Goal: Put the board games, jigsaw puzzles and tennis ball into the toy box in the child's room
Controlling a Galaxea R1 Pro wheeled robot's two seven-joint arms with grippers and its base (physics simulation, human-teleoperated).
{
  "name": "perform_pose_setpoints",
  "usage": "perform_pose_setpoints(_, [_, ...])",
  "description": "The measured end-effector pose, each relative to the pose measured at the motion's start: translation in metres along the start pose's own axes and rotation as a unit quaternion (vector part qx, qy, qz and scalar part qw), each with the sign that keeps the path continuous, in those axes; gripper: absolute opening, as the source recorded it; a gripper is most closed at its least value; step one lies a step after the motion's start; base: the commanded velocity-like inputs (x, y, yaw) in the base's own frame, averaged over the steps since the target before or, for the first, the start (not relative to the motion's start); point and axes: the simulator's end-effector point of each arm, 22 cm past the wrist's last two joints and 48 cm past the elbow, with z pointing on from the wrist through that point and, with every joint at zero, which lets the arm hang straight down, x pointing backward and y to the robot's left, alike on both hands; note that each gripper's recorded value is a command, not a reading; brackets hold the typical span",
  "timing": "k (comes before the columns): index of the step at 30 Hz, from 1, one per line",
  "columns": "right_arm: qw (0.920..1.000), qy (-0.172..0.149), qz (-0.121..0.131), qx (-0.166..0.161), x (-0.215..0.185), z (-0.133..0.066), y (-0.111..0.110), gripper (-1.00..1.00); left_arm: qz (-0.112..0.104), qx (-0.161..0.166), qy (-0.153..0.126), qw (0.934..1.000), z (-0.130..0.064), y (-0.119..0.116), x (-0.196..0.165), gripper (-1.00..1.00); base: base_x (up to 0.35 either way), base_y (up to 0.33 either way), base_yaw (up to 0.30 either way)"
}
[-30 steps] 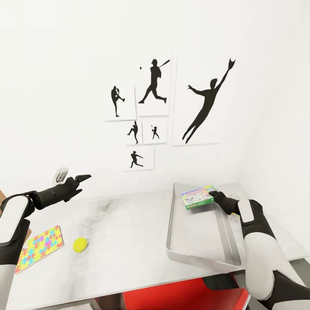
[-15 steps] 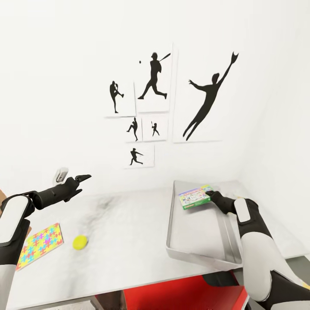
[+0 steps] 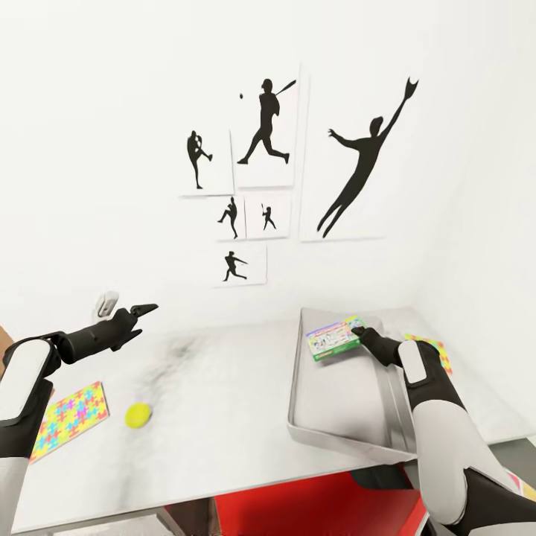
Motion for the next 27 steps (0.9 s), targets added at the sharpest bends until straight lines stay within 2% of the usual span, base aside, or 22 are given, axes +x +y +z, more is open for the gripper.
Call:
perform_pose_setpoints(5, [1.0000,0.001,0.000,0.002,0.002,0.003,-0.003,-1.00,-0.002,-0.003,0.003,1.0000,0.003,0.004,0.002,1.00,0.000,0.000,0.000])
perform_pose_setpoints(14, [0.9998,-0.022,0.000,0.004,-0.008,0.004,-0.004,-1.00,-0.003,-0.005,0.004,1.0000,0.004,0.006,0.003,1.00,0.000,0.000,0.000])
perform_pose_setpoints(27, [0.9995,-0.032,0.001,0.004,-0.012,0.004,-0.004,-1.00,-0.003,-0.005,0.004,1.0000,0.004,0.007,0.003,1.00,0.000,0.000,0.000])
